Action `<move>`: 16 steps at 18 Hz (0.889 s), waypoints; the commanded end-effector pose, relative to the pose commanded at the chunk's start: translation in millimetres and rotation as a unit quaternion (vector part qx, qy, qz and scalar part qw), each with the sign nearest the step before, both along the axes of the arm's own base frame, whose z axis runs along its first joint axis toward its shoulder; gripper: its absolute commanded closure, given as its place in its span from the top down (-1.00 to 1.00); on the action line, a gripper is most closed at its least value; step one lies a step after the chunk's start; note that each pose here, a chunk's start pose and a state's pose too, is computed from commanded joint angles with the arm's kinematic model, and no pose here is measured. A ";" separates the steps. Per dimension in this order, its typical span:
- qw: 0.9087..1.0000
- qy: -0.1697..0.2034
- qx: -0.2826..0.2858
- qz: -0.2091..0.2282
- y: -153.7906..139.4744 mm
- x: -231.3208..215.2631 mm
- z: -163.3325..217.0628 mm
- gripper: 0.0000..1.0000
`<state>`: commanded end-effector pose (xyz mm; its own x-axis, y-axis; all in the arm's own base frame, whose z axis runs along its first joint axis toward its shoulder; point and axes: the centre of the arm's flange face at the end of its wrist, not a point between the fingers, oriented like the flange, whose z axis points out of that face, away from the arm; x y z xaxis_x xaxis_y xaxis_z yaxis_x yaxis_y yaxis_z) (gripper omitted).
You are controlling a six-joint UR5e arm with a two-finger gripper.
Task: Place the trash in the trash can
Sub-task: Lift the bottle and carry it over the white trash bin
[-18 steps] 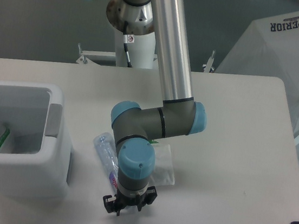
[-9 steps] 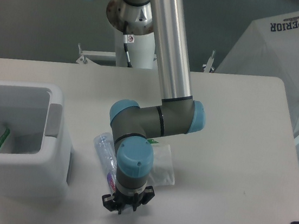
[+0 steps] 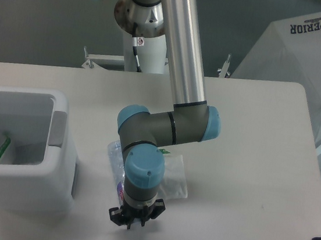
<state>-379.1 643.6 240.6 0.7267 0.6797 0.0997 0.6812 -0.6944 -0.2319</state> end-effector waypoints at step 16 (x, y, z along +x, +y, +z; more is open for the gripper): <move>0.934 0.232 0.269 0.039 -57.2 -3.0 368.0 -0.42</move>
